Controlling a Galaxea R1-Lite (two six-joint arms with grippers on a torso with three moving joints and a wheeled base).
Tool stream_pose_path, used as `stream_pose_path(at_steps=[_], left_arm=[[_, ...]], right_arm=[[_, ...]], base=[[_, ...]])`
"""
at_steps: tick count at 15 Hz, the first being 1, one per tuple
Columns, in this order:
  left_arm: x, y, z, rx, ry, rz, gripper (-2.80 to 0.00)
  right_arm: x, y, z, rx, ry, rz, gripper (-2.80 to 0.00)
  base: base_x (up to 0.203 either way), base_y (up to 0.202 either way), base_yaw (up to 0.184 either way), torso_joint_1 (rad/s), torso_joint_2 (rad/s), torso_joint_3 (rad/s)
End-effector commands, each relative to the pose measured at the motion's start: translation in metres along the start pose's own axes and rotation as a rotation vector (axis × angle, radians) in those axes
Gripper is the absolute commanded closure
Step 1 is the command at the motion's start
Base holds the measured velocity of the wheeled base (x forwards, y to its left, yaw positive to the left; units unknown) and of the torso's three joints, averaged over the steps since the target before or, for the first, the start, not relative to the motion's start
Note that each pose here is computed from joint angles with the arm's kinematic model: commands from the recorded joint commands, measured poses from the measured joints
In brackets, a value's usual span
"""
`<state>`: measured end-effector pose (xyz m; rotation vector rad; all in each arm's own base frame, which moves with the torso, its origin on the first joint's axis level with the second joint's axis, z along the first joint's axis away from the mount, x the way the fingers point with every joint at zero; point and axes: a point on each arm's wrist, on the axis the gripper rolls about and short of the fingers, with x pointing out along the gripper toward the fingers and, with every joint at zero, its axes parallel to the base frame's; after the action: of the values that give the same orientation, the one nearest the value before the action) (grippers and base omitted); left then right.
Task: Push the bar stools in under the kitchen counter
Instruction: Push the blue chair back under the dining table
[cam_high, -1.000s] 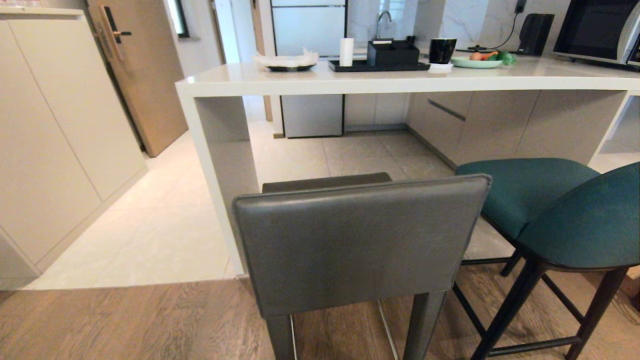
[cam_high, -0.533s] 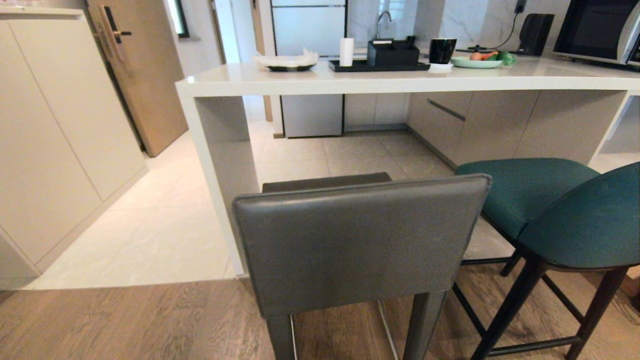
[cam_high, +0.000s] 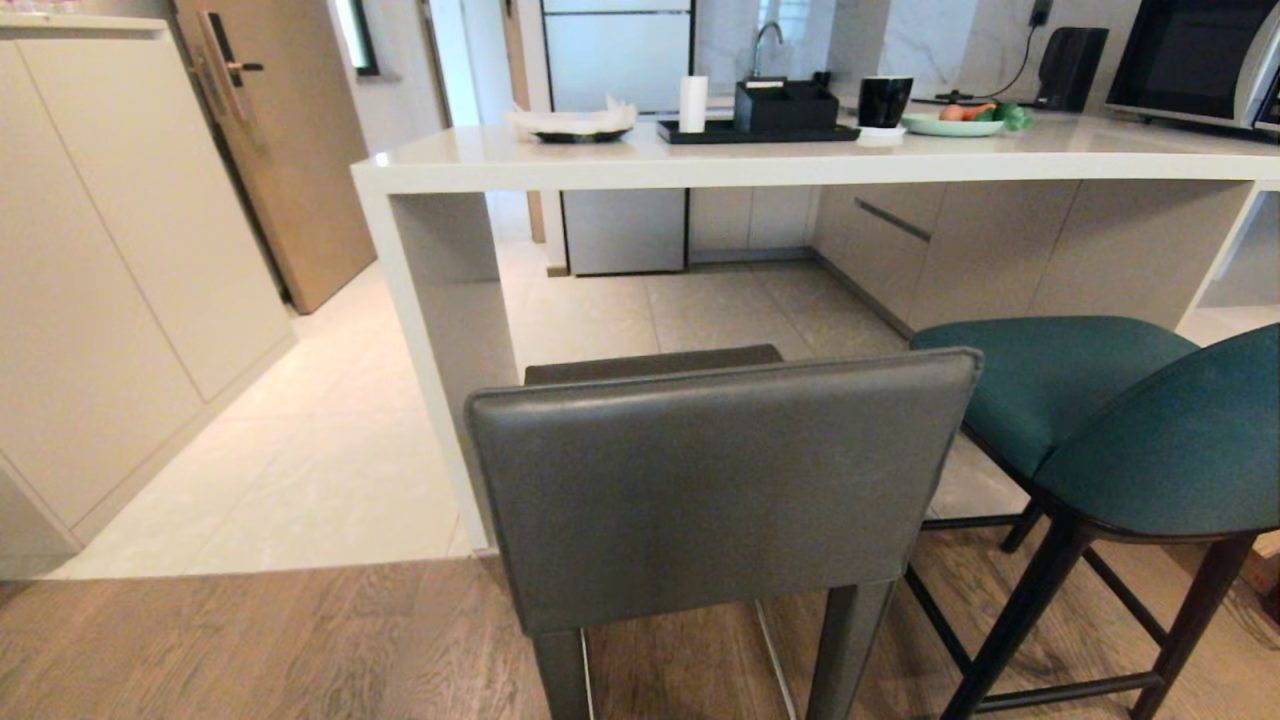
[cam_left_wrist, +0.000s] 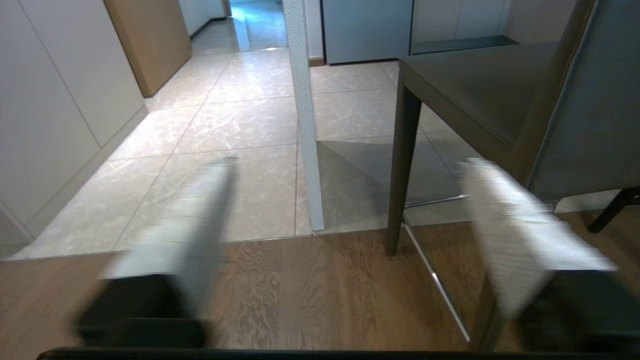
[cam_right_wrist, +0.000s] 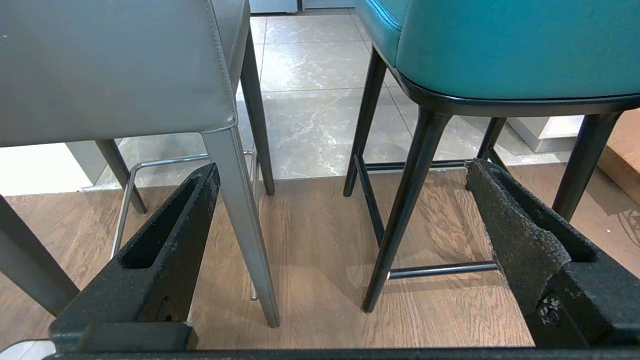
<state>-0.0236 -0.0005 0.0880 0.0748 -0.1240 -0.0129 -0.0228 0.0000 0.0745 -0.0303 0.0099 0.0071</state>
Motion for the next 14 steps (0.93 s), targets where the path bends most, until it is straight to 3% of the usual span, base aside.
stream_pose_path(at_steps=[1,7,10,14], left_arm=[[0.0021,-0.0008,-0.0113,0.000,0.041,-0.001,0.00],[0.0021,-0.0008,-0.0115,0.004,0.043,0.002,0.00],[0.0007,-0.0012,-0.0150,0.000,0.130,-0.018,0.00],[0.0002,-0.0011,-0.0152,-0.011,0.123,-0.010,0.00]], right_arm=[[0.0001,0.0000,-0.0005,-0.002,0.002,0.001,0.00],[0.0001,0.0000,-0.0003,0.004,0.001,0.001,0.00],[0.0001,0.0000,0.0000,0.016,-0.002,0.002,0.00],[0.0001,0.0000,-0.0002,0.013,-0.001,0.001,0.00]], base=[[0.000,0.000,0.000,0.000,0.00,0.000],[0.000,0.000,0.000,0.000,0.00,0.000],[0.000,0.000,0.000,0.000,0.00,0.000],[0.000,0.000,0.000,0.000,0.00,0.000]])
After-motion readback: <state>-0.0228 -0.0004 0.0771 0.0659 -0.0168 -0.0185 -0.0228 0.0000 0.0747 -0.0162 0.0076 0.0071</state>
